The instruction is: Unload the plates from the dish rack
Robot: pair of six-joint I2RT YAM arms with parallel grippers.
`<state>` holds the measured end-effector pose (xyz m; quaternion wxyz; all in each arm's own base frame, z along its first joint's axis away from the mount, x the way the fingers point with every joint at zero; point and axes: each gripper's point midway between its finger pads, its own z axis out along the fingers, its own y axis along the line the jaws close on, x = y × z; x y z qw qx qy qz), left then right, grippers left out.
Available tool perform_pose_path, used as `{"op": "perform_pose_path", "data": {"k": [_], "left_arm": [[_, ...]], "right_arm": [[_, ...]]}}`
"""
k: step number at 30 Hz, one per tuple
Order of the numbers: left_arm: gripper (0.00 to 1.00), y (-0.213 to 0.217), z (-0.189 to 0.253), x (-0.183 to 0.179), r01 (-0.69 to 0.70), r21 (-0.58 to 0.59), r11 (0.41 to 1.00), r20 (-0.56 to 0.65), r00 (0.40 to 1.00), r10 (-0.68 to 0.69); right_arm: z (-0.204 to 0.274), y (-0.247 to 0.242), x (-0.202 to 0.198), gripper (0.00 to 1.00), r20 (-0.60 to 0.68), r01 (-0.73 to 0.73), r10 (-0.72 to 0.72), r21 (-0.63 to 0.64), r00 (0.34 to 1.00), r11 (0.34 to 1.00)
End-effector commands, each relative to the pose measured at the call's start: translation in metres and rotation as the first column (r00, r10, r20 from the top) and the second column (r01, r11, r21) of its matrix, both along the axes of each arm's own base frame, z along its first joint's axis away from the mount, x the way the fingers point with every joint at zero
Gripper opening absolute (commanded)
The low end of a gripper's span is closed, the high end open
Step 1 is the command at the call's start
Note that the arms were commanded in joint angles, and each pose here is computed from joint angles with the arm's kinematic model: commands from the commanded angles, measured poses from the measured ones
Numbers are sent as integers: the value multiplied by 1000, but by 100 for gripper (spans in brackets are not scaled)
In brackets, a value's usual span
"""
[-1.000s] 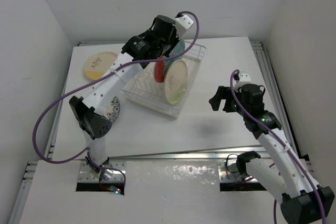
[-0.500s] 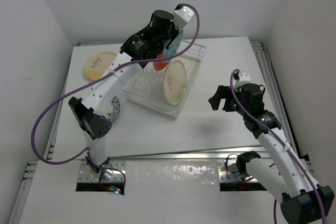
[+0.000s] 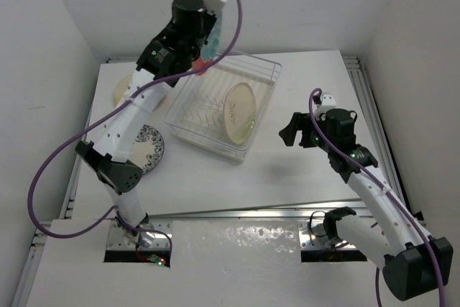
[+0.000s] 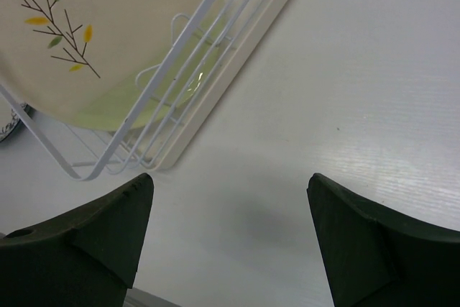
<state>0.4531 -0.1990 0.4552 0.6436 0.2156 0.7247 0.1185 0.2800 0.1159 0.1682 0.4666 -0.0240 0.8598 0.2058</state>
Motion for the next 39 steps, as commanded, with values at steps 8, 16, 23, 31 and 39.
{"op": "perform_pose_path", "data": {"k": [8, 16, 23, 31, 39], "left_arm": [[0, 150, 82, -9, -244, -310, 919, 146, 943, 299], [0, 265, 27, -16, -365, -511, 778, -77, 921, 381], [0, 317, -38, -55, -404, -529, 747, -232, 915, 331], [0, 318, -103, -97, -281, -498, 820, -354, 930, 103], [0, 315, -172, -109, -235, -465, 853, -438, 899, 9]], "right_arm": [[25, 32, 26, 86, 76, -142, 138, 52, 988, 989], [24, 46, 35, 86, 86, -194, 185, 102, 979, 976], [15, 50, 35, 86, 59, -210, 205, 111, 977, 971], [11, 51, 38, 86, 44, -218, 215, 97, 976, 971], [5, 50, 38, 86, 24, -215, 214, 89, 977, 972]]}}
